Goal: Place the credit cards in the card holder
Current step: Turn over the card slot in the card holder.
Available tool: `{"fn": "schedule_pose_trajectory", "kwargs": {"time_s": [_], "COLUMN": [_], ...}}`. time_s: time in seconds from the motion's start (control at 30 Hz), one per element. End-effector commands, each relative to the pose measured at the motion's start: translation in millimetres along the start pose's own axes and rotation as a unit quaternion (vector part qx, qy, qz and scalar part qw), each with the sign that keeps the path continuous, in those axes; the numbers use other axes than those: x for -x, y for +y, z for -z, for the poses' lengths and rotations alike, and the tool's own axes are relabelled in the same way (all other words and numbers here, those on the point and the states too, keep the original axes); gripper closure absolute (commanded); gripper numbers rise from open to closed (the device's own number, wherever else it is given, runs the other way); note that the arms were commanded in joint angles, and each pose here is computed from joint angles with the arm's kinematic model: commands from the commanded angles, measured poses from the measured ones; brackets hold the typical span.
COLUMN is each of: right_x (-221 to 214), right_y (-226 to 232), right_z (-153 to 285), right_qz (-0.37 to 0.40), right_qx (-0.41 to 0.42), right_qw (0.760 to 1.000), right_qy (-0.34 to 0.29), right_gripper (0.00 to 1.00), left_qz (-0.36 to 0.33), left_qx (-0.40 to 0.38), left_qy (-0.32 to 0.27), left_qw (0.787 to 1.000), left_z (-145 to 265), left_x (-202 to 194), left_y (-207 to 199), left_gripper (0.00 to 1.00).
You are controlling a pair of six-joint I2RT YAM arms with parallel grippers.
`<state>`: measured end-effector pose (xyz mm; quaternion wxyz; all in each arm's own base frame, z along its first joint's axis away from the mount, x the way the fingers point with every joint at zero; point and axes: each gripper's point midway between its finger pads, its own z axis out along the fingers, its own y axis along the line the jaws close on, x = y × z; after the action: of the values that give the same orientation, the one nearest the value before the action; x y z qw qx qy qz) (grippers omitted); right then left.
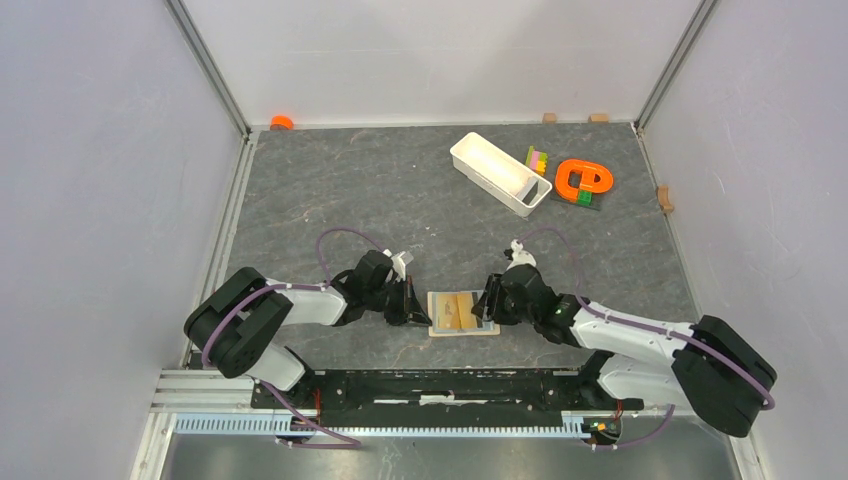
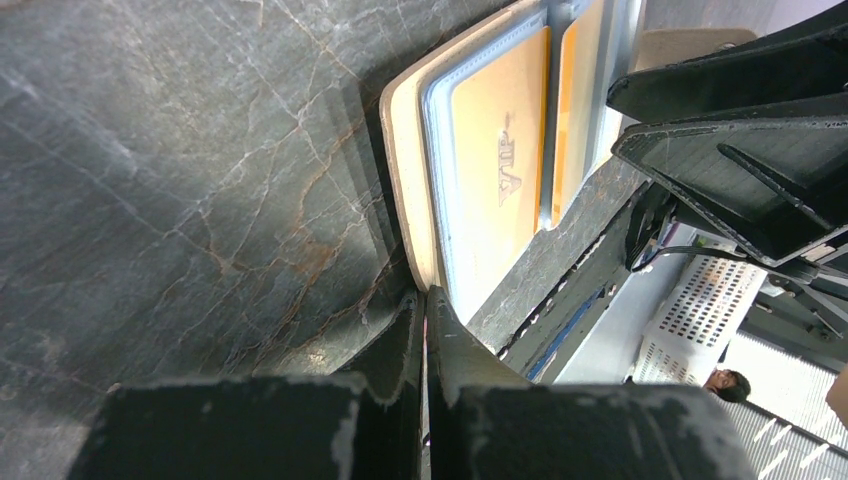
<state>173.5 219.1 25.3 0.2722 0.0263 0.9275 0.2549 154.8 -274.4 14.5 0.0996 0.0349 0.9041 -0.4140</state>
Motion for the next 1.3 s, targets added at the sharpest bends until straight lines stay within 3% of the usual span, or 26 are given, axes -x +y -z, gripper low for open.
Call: {"fn": "schedule_pose_trajectory", "kwargs": {"time_s": [0.0,0.47,0.7,1.27], "right_x": [-22,-6,6,24], "right_y": [8,72,90,81], "right_z": [-8,3,5,5], "right_qz": [-0.016,-0.017,0.032,0.042], "right_qx": [0.040,0.170,0.157,0.098], "right_qw": [0.998,0.985,0.987,0.992], "right_qy": [0.039,0.004,-0.014,-0.064], "right_gripper": [0.53,0.52,0.51,0.52], "left_qz": [0.011,0.009,0.008,0.010], "left_qx": [0.016,0.015,0.015,0.017], "left_qy": [0.000,0.000,0.000,-0.001], "left_qw": [1.000,1.000,1.000,1.000], "left_z": [0,0,0,1], "left_x": [-4,-4,-3,-4], "left_y": [9,9,8,9], "left_gripper": [0.98,0.98,0.98,0.98]}}
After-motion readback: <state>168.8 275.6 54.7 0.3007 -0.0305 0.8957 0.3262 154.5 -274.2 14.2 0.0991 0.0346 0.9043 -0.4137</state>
